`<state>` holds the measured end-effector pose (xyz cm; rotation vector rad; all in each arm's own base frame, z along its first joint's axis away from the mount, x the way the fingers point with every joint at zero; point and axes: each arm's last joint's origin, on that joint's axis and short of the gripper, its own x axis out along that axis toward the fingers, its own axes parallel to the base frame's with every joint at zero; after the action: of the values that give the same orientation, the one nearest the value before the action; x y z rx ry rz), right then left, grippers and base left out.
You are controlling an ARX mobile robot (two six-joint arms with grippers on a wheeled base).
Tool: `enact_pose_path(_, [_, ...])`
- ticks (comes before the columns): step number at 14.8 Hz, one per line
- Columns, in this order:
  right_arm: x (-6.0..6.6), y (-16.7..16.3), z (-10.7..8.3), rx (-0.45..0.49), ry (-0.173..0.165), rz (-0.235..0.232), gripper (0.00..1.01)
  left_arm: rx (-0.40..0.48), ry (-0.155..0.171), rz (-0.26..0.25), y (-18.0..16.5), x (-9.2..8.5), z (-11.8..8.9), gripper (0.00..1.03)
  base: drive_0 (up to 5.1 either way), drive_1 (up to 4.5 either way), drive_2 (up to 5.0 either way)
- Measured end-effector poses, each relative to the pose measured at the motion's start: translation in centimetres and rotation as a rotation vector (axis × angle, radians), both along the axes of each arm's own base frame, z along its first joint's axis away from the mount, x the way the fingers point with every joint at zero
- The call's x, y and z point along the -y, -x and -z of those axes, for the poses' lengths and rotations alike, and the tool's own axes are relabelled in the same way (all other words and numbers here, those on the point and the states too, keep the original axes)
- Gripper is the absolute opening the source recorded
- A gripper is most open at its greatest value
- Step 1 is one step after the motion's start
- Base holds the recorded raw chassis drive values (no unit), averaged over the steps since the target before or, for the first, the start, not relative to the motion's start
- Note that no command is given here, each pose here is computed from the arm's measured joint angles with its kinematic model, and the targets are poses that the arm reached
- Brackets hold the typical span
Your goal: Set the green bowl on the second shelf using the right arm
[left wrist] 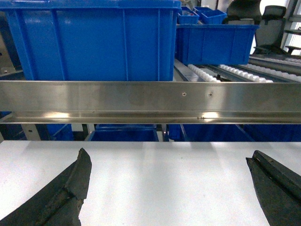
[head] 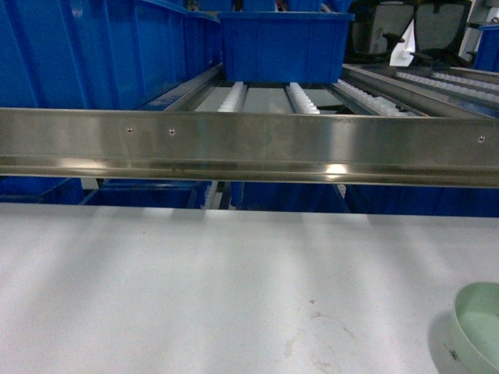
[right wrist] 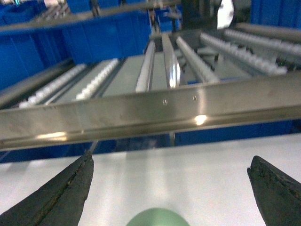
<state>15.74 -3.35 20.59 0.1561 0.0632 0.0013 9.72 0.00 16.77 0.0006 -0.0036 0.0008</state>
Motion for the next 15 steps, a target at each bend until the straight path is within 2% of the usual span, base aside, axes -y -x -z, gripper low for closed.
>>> enact_pose_path(1, [0.7,-3.1,0.9,-0.147,-0.034,-0.021,0.98,0.000,0.000,0.000,0.0,0.0,0.0,0.98,0.0,0.00,0.0])
enact_pose_path(2, [0.9,-5.5,2.7,-0.322,-0.065,-0.048,0.98,0.001,0.000,0.000,0.0,0.0,0.0,0.98,0.0,0.00,0.0])
enact_pose_path(3, [0.7,-7.9,4.8,-0.480,-0.065,-0.082,0.98,0.000,0.000,0.000,0.0,0.0,0.0,0.98,0.0,0.00,0.0])
enact_pose_path(4, [0.5,-9.8,5.8,-0.540,-0.032,-0.077,0.98,0.000,0.000,0.000,0.0,0.0,0.0,0.98,0.0,0.00,0.0])
enact_pose_path(6, [0.3,-11.3,7.0,-0.583,0.033,-0.041,0.98,0.000,0.000,0.000,0.0,0.0,0.0,0.98,0.0,0.00,0.0])
enact_pose_path(8, [0.4,-11.8,9.3,-0.646,0.056,0.013,0.98,0.001,0.000,0.000,0.0,0.0,0.0,0.98,0.0,0.00,0.0])
enact_pose_path(10, [0.7,-11.8,10.9,-0.686,0.058,0.044,0.98,0.000,0.000,0.000,0.0,0.0,0.0,0.98,0.0,0.00,0.0])
enact_pose_path(14, [0.5,-10.7,14.7,-0.780,0.042,0.052,0.98,0.000,0.000,0.000,0.0,0.0,0.0,0.98,0.0,0.00,0.0])
enact_pose_path(15, [0.5,-10.5,15.1,-0.784,0.041,0.052,0.93,0.000,0.000,0.000,0.0,0.0,0.0,0.98,0.0,0.00,0.0])
